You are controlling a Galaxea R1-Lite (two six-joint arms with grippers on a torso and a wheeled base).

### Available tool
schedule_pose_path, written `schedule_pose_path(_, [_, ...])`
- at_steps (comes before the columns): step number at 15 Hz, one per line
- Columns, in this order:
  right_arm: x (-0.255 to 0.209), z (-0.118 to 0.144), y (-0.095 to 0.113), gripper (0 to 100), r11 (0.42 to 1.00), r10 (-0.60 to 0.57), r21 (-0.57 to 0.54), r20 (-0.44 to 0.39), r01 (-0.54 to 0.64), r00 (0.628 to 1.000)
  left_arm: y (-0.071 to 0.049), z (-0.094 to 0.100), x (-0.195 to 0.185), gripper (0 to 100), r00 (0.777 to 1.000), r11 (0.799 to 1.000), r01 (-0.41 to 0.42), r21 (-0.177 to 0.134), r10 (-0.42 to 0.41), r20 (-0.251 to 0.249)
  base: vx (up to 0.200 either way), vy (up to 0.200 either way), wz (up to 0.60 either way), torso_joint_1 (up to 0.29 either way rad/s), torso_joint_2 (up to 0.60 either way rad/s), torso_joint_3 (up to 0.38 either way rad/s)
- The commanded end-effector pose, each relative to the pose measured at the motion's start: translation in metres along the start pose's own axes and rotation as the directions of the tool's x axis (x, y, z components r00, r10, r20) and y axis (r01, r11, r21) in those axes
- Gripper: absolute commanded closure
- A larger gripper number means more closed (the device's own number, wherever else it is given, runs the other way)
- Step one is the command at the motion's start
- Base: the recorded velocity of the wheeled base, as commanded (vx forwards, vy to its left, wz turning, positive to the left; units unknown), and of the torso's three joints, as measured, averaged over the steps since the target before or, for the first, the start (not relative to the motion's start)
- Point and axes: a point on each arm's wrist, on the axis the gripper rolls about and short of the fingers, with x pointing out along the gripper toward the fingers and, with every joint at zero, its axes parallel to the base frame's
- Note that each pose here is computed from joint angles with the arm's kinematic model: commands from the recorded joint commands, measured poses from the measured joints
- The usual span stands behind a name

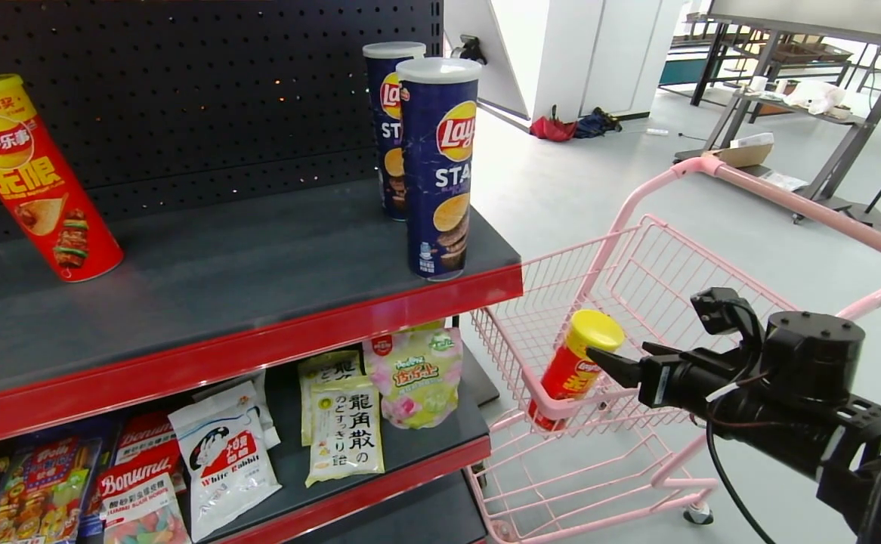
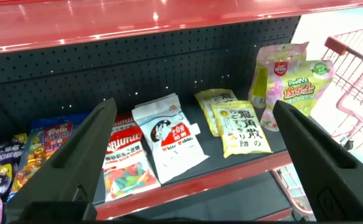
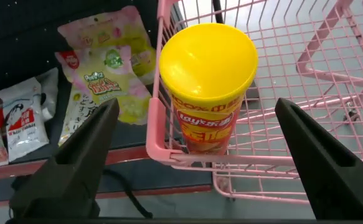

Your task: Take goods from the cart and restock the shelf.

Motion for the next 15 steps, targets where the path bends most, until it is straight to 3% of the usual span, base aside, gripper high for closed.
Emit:
schedule_pose_path(1, [0.015, -0.015, -0.004, 0, 1.000, -0.009, 0.004, -0.046, 0.010, 0.999, 0.000, 0.000, 0.000, 0, 1.000, 1.000, 0.000, 0.000, 0.000, 0.001, 0.000, 0.000, 0.00, 0.000, 0.00, 0.000])
schedule_pose_path(15, [0.063, -0.033, -0.008, 0, 1.000, -0.002, 0.026, -0.065, 0.003, 0.998, 0.000, 0.000, 0.000, 0, 1.000, 1.000, 0.000, 0.000, 0.000, 0.001, 0.000, 0.000, 0.00, 0.000, 0.00, 0.000])
